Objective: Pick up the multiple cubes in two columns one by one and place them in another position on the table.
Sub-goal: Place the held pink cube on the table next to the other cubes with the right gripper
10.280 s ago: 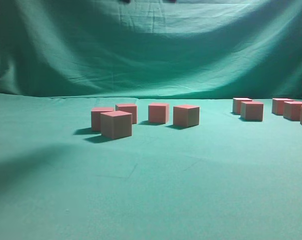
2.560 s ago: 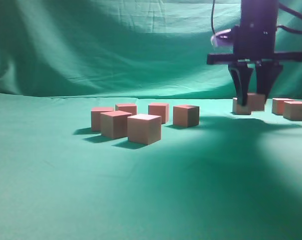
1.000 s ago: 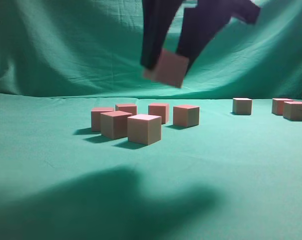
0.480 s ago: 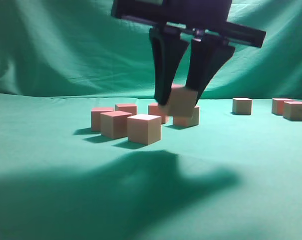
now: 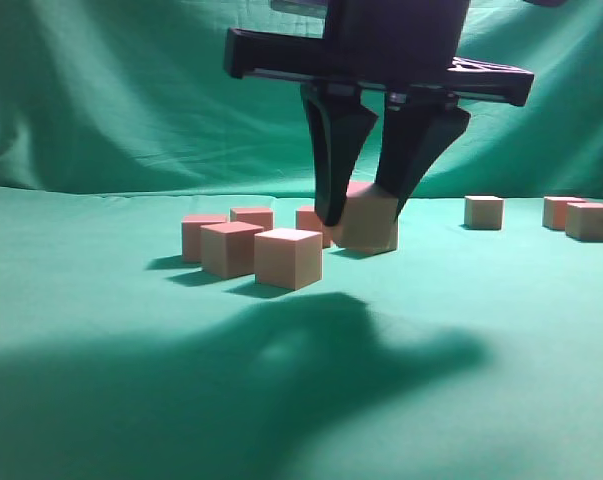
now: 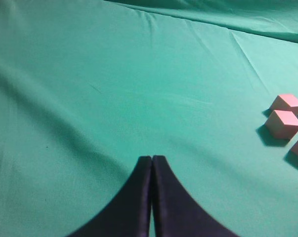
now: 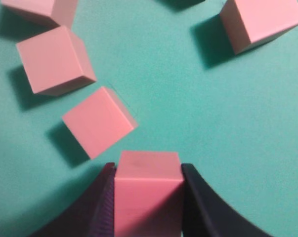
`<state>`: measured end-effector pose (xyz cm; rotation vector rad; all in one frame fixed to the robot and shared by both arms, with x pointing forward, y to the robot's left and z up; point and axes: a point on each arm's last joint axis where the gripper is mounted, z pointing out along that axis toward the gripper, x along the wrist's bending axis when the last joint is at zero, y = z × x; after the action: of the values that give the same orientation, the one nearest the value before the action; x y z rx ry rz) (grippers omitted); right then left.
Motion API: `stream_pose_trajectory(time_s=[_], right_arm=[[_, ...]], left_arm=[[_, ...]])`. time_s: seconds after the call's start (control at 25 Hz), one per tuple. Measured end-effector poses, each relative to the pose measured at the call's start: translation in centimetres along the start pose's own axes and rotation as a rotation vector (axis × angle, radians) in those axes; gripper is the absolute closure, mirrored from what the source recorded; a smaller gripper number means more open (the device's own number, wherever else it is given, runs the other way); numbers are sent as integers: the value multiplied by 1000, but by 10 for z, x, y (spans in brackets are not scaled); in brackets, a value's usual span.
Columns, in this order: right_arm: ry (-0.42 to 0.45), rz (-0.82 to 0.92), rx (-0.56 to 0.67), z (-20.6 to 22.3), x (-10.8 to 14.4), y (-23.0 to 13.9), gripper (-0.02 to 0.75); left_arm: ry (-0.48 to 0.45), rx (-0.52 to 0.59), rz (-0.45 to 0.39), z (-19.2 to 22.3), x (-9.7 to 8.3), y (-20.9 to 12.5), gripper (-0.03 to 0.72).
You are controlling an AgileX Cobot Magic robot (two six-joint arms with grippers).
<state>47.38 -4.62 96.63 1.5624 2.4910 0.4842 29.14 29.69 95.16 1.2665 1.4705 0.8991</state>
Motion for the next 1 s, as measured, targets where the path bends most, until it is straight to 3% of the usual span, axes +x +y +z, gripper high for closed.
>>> stream_pose_trajectory(time_s=[1.0], right_arm=[[4, 13, 100, 24, 4, -8, 475]], left_arm=[[0, 0, 0, 0, 0, 0, 688]])
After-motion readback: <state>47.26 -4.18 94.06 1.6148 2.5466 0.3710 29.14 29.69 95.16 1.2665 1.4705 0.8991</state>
